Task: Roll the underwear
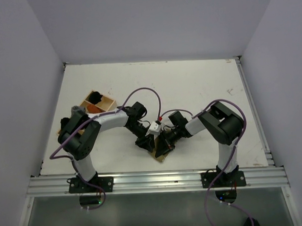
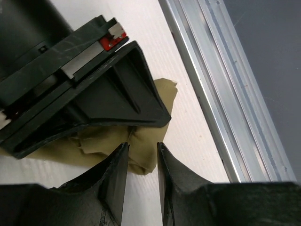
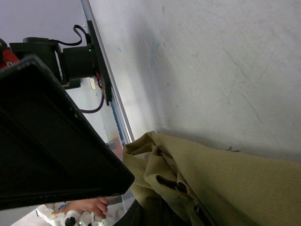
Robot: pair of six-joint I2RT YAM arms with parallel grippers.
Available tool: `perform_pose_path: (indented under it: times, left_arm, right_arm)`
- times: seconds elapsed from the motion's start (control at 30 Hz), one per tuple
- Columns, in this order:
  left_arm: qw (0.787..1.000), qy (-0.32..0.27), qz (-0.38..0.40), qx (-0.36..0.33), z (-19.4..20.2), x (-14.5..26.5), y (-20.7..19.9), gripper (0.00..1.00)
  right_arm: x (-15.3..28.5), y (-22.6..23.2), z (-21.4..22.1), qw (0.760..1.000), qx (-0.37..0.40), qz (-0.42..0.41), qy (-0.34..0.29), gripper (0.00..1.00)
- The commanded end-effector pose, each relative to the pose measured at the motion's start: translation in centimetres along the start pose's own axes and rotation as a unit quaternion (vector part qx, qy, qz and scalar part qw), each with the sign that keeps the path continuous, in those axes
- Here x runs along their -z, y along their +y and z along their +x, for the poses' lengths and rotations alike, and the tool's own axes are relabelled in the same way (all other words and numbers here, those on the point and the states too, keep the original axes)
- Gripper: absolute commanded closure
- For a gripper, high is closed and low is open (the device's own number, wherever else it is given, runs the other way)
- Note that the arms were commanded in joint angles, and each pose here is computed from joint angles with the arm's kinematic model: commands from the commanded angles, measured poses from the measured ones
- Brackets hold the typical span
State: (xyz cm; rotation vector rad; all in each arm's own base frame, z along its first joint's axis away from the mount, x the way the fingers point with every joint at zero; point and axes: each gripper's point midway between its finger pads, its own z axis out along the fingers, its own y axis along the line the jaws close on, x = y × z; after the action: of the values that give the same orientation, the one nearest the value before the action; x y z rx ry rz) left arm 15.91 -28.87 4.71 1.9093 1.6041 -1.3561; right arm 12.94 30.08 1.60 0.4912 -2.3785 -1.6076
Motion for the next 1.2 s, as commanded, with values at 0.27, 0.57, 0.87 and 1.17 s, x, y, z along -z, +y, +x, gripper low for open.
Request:
perform_pose_path:
  times: [0.27,0.57,0.87,1.17]
  left_arm:
    - [0.998,-0.007,0.045,-0.032,-0.7,-2.1,-1.0,0.68]
    - [0.998,0.016,0.059,-0.004,0.0,-2.9,0.3,0.75]
    - [0.998,0.034,0.055,0.014,0.4,-3.2,0.9,0.81]
    - [0.994,0.063,0.069,0.055,1.5,-4.2,1.4,0.89]
  right_arm:
    - [0.1,-2.0,-0.9,0.999,0.008,0.043,-0.029,0.84]
    - [0.6,-1.1,-1.2,0.997,0.023,0.056,-0.047,0.83]
    - [1.1,-1.0,-1.4,0.996,0.023,0.076,-0.051,0.78]
    - [2.9,-0.1,-1.9,0.986,0.043,0.132,-0.094,0.62]
